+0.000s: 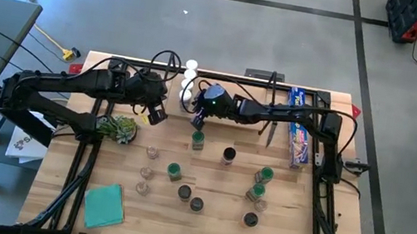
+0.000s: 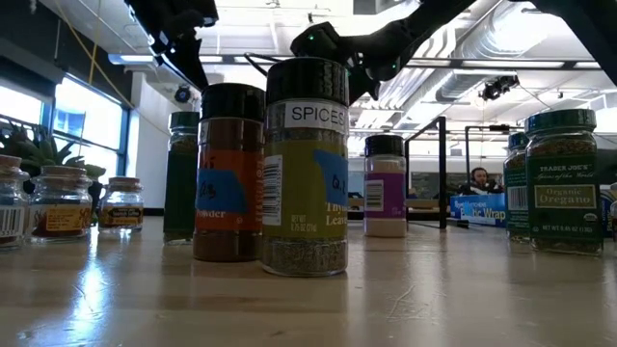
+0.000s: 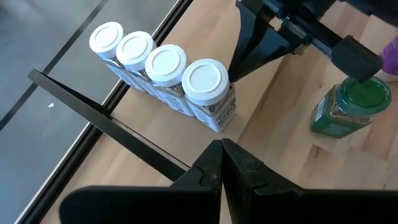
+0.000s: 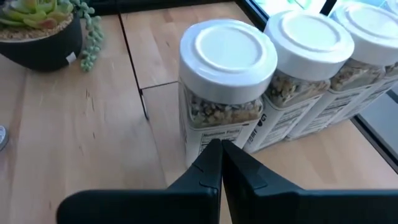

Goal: Shelf spices
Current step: Put the white seasoning bottle on the shelf aligned with the other white seasoning bottles

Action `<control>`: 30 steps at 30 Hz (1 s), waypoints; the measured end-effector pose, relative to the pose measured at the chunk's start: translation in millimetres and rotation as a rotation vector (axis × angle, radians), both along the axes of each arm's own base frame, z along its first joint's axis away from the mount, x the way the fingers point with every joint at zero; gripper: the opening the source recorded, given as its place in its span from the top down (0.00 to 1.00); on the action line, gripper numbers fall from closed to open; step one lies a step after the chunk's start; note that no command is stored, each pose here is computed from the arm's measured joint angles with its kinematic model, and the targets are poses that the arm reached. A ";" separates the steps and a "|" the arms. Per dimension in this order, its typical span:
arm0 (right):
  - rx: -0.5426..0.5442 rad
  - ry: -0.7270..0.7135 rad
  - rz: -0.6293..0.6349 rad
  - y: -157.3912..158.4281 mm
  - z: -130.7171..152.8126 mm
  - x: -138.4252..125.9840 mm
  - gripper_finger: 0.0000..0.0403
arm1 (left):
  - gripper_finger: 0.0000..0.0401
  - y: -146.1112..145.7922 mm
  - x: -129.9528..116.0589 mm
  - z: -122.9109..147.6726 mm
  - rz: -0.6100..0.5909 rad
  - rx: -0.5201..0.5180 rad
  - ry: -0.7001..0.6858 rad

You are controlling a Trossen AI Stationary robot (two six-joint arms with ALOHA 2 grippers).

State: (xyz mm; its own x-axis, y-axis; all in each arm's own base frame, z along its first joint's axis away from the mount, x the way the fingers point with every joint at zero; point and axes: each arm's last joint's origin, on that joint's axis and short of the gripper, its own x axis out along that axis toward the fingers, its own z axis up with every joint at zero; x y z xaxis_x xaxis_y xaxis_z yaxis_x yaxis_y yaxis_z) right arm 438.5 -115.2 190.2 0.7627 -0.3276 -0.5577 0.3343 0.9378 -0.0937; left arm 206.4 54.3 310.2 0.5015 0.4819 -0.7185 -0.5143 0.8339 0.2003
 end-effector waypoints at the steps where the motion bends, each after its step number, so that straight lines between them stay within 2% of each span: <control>1: 0.000 0.001 0.000 0.0 -0.2 0.0 0.99 | 1.00 0.0 0.0 0.0 0.000 0.000 0.000; 23: -0.005 -0.057 -0.028 -15.0 4.9 -1.3 0.99 | 1.00 0.0 0.0 0.0 0.000 0.000 0.000; 27: -0.041 -0.038 -0.094 -16.6 6.0 -3.3 0.99 | 1.00 0.0 0.0 0.0 -0.001 0.000 0.000; 30: -0.008 -0.041 -0.083 -13.0 8.1 -3.9 0.99 | 1.00 0.0 0.0 0.0 -0.001 0.000 0.001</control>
State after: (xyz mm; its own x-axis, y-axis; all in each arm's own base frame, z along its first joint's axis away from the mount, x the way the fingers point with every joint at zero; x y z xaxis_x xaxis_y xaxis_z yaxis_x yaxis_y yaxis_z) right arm 434.6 -128.2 198.3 0.7550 -0.3947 -0.5236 0.4146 0.9060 -0.0853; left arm 206.4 54.3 310.2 0.5014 0.4818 -0.7187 -0.5136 0.8342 0.2008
